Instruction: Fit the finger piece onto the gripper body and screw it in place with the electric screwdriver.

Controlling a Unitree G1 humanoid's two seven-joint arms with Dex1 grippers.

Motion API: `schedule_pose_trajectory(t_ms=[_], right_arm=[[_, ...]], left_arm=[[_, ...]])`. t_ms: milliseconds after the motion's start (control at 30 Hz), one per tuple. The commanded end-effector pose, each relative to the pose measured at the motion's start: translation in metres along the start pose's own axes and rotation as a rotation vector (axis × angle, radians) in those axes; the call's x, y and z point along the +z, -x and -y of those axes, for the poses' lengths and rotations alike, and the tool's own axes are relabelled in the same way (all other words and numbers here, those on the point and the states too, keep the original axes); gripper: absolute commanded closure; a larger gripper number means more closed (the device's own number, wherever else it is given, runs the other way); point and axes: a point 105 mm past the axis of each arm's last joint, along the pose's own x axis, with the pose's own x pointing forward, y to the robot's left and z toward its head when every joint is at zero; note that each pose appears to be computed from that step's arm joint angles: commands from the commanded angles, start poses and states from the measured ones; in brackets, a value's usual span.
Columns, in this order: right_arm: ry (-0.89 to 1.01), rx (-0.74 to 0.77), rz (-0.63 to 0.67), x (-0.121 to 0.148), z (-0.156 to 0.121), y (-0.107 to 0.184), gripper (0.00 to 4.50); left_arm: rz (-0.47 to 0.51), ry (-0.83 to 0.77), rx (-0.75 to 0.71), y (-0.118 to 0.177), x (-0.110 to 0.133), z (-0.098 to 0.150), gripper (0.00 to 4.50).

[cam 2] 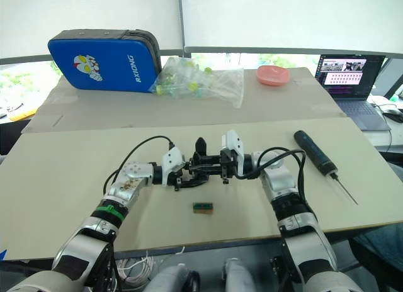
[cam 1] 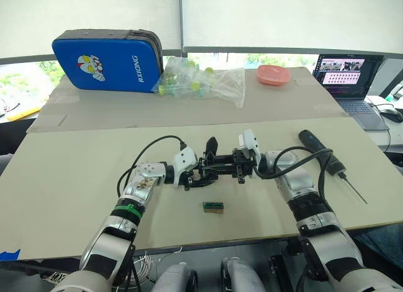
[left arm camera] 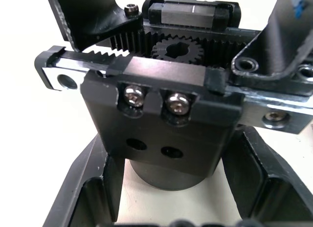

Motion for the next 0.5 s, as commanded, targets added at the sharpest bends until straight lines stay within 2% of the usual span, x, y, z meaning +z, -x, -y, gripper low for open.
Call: schedule_pose_trajectory(t_ms=[33, 133, 500], right_arm=[[-0.137, -0.083, -0.148, -0.051, -0.0044, 0.0121, 4.08], [-0.144, -0.097, -0.159, -0.0534, -0.0053, 0.0159, 4.08], [-0.128, 0.001, -0.209, -0.0535, -0.0108, 0.0107, 4.08]], left_arm=[[0.041, -0.047, 0.004, -0.0024, 0.0185, -0.0035, 2.19], [0.047, -0.04, 0.014, -0.0013, 0.0181, -0.0044, 2.19], [0.046, -0.027, 0.008, -0.001, 0.0149, -0.0008, 2.19]])
